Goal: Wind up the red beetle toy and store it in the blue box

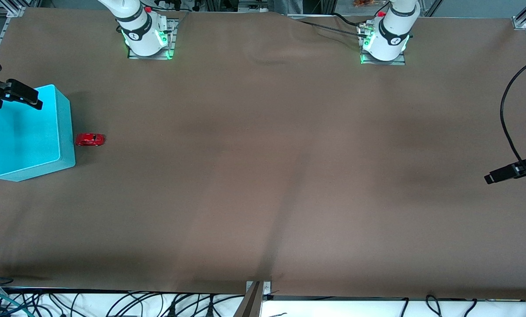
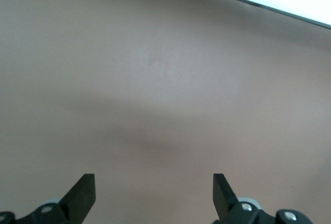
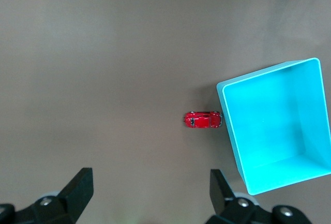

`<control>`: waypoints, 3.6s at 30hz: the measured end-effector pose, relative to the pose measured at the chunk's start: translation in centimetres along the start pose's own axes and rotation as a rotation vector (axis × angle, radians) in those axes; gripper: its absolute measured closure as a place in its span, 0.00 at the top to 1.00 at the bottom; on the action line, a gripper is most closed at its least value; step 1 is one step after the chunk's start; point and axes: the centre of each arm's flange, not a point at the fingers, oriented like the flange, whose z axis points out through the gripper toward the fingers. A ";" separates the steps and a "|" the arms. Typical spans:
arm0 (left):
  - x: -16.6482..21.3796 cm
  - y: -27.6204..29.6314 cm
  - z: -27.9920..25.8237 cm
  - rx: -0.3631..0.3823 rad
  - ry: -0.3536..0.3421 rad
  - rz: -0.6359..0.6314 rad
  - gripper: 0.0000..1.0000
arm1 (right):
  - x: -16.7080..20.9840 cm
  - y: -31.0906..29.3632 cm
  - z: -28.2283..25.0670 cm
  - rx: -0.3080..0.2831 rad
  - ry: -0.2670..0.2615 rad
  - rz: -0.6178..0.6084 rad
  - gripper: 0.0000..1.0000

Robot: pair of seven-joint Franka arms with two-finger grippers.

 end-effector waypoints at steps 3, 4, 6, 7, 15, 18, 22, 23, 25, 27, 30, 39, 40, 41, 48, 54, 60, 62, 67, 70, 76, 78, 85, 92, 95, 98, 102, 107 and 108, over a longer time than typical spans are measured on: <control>-0.4 0.3 -1.3 0.005 0.018 0.015 1.00 | 0.0 0.0 0.0 -0.003 0.000 0.000 1.00; -0.6 0.4 -1.7 0.007 0.020 0.019 1.00 | 0.0 0.0 0.0 -0.005 0.000 0.000 1.00; -1.1 0.5 -2.5 0.011 0.021 0.024 1.00 | 0.0 0.0 0.0 -0.008 0.000 0.000 1.00; -1.3 0.7 -2.9 0.012 0.021 0.027 1.00 | 0.0 0.0 0.0 -0.008 -0.001 0.000 1.00; -3.0 2.3 -5.1 0.021 0.009 0.068 1.00 | 0.0 0.0 0.1 -0.008 -0.003 0.001 1.00; -3.2 2.4 -5.2 0.023 0.005 0.103 1.00 | 0.1 0.0 0.2 -0.008 -0.006 0.000 1.00; -3.3 2.4 -5.4 0.024 0.002 0.131 1.00 | 0.3 -0.1 0.6 -0.009 -0.014 0.000 1.00; -3.3 2.4 -5.4 0.025 0.002 0.134 1.00 | 0.4 -0.1 0.7 -0.009 -0.015 0.000 1.00; -3.4 2.4 -5.5 0.025 0.001 0.138 1.00 | 0.4 -0.1 0.9 -0.010 -0.019 0.000 1.00; -3.4 2.4 -5.5 0.025 0.000 0.140 1.00 | 0.5 -0.1 0.9 -0.010 -0.021 0.000 1.00; -3.4 2.4 -5.5 0.025 0.000 0.144 1.00 | 0.5 -0.1 1.1 -0.010 -0.025 0.000 1.00; -3.6 3.6 -5.3 0.024 -0.003 0.164 1.00 | 0.1 0.3 2.9 -0.005 -0.024 0.004 1.00; -3.6 3.8 -5.3 0.024 -0.003 0.167 1.00 | 0.0 0.4 3.2 -0.004 -0.022 0.005 1.00; -3.7 4.0 -5.3 0.024 -0.003 0.170 1.00 | -0.1 0.4 3.6 -0.003 -0.021 0.006 1.00; -3.7 4.2 -5.3 0.024 -0.004 0.174 1.00 | -0.9 1.1 6.7 0.003 -0.012 0.016 1.00; -3.7 4.2 -5.2 0.025 -0.005 0.173 1.00 | -1.5 1.8 9.0 0.008 -0.012 0.027 1.00; -3.7 4.2 -5.1 0.025 -0.006 0.174 1.00 | -1.9 2.5 11.1 0.011 -0.017 0.040 1.00; -3.7 4.2 -5.1 0.025 -0.006 0.174 1.00 | -1.9 2.7 12.0 0.012 -0.013 0.045 1.00; -3.7 4.3 -5.1 0.025 -0.006 0.176 1.00 | -2.1 3.3 14.6 0.013 -0.006 0.056 1.00; -3.7 4.3 -5.1 0.025 -0.006 0.177 1.00 | -2.4 3.8 16.1 0.015 -0.009 0.066 1.00; -3.7 4.3 -5.1 0.025 -0.006 0.177 1.00 | -3.1 5.3 19.0 0.019 -0.005 0.097 1.00; -3.7 4.3 -5.1 0.025 -0.006 0.177 1.00 | -3.3 5.8 19.9 0.019 0.006 0.106 1.00; -3.7 4.3 -5.1 0.025 -0.006 0.177 1.00 | -4.1 6.6 22.7 0.019 0.035 0.153 1.00; -3.7 4.3 -5.1 0.025 -0.006 0.177 1.00 | -4.5 6.6 24.1 0.019 0.059 0.204 1.00; -3.7 4.3 -5.1 0.025 -0.006 0.177 1.00 | -4.7 6.6 24.8 0.019 0.073 0.215 1.00; -3.7 4.3 -5.1 0.025 -0.006 0.177 1.00 | -5.0 6.9 25.7 0.019 0.089 0.227 1.00; -3.7 4.3 -5.1 0.025 -0.006 0.177 1.00 | -5.4 7.0 26.8 0.019 0.106 0.262 1.00; -3.7 4.3 -5.1 0.025 -0.006 0.177 1.00 | -5.6 7.0 27.6 0.022 0.105 0.324 1.00; -3.7 4.3 -5.1 0.025 -0.006 0.178 1.00 | -5.7 7.0 27.6 0.023 0.104 0.338 1.00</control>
